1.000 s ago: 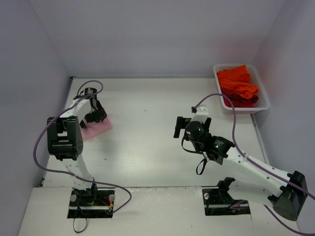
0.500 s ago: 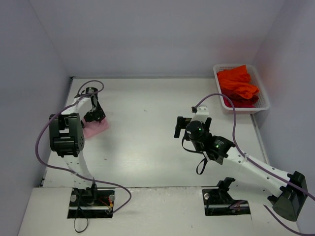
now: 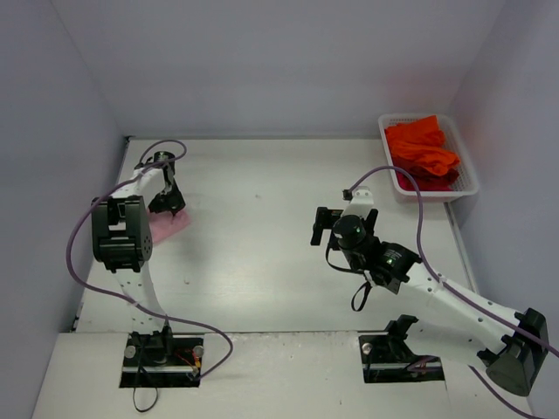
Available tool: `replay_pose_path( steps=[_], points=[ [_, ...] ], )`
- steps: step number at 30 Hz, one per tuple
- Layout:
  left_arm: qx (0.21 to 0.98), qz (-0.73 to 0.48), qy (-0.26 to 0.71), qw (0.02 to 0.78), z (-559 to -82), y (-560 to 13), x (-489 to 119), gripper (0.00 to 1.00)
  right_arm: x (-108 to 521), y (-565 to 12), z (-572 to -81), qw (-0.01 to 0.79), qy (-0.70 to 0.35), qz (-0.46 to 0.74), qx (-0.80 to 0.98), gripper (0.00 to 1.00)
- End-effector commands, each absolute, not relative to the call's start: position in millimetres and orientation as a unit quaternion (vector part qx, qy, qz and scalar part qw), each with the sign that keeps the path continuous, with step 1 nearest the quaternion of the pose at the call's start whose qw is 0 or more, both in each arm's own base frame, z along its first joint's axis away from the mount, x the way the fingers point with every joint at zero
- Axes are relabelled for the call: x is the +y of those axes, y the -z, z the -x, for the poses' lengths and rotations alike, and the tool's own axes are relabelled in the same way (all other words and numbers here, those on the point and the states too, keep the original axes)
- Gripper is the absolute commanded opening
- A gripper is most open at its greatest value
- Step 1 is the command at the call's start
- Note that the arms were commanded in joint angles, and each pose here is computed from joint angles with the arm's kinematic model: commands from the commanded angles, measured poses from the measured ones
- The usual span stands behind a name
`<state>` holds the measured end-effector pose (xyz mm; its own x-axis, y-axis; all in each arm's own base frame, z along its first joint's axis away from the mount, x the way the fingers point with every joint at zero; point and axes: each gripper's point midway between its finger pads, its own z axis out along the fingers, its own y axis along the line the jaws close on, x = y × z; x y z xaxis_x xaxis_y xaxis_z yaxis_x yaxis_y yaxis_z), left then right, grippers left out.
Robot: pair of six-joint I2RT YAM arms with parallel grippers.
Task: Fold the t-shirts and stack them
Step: Neatly place the folded tshirt to the corner
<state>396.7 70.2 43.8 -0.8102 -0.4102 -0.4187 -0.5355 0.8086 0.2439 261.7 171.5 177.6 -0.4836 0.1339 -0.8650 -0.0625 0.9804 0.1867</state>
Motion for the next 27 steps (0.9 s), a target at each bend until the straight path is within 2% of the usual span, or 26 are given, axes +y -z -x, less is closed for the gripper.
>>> replay_pose_path(
  steps=[1,12,21,27],
  points=[
    [0.932,0.240,-0.201,0.180,-398,-58,80,0.94,172,-208,-271,0.536,-0.113,-0.048,0.835,1.00],
    [0.934,0.236,-0.205,0.175,-402,-58,78,0.94,171,-205,-272,0.535,-0.107,-0.050,0.837,1.00],
    [0.908,0.276,-0.168,0.269,-395,-124,69,0.94,176,-204,-273,0.530,-0.113,-0.050,0.839,1.00],
    [0.898,0.282,-0.161,0.298,-382,-152,55,0.94,176,-202,-270,0.528,-0.118,-0.049,0.839,1.00]
  ],
)
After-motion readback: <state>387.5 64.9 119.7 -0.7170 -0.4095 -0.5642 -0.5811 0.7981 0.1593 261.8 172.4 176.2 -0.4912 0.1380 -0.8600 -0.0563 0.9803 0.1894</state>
